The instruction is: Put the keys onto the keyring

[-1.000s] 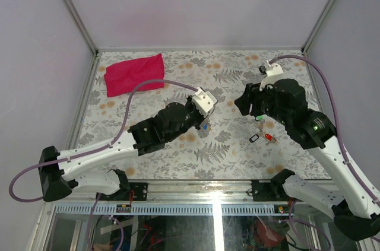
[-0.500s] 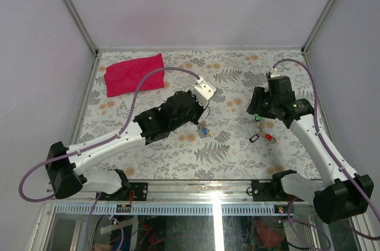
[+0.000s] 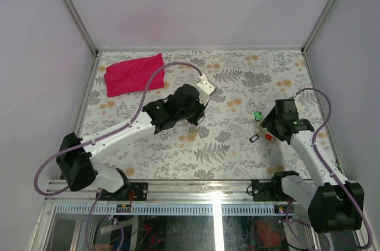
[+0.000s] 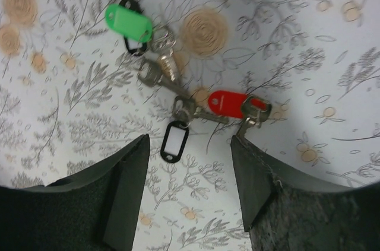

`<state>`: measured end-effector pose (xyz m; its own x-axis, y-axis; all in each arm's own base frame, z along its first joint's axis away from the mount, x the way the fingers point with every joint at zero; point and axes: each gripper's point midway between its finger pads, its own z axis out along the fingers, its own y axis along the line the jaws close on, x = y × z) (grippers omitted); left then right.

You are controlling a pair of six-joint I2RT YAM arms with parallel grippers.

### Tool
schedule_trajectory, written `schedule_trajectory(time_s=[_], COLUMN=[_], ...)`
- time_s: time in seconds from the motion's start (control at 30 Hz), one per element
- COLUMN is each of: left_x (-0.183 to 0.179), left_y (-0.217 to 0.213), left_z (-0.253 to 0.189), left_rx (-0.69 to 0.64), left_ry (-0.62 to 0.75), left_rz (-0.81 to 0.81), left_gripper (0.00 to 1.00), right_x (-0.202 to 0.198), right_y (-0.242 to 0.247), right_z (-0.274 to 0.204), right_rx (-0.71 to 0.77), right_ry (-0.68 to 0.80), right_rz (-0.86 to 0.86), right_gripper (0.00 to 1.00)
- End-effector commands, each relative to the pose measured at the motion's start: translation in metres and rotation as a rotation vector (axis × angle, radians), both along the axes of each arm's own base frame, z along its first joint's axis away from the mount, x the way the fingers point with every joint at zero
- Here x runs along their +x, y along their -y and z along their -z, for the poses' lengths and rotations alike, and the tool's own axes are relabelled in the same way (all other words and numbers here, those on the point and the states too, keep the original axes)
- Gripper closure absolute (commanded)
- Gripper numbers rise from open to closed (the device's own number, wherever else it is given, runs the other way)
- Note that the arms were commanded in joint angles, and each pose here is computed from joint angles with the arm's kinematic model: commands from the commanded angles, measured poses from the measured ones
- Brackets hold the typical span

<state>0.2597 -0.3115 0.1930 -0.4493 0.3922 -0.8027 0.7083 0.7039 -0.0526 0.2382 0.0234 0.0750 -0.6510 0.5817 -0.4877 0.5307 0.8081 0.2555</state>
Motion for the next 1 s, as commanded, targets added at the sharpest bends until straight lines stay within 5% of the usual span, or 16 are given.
schedule_trajectory(time_s=[0.0, 0.63, 0.97], left_x=[0.008, 0.026, 0.023], left_y=[0.007, -0.010, -0.013], left_z=[-0.007, -0.034, -0.035], left_rx=[-0.057, -0.082, -0.074], left_ry=[-0.055, 0.003, 0.018], left_rz=[-0.065, -0.124, -0.109], left_gripper=[1.00, 1.00, 1.00], right_x=[0.011, 0.015, 0.012], right_y=[0.038, 0.054, 0.033], right_z=[-0.005, 0.043, 0.064], right_rx=[-0.138, -0.137, 0.010], right_ry=[0.069, -0.061, -0.106], right_rz=[0.174, 0.135, 0.078], right_gripper=[0.34, 0.46, 0.53])
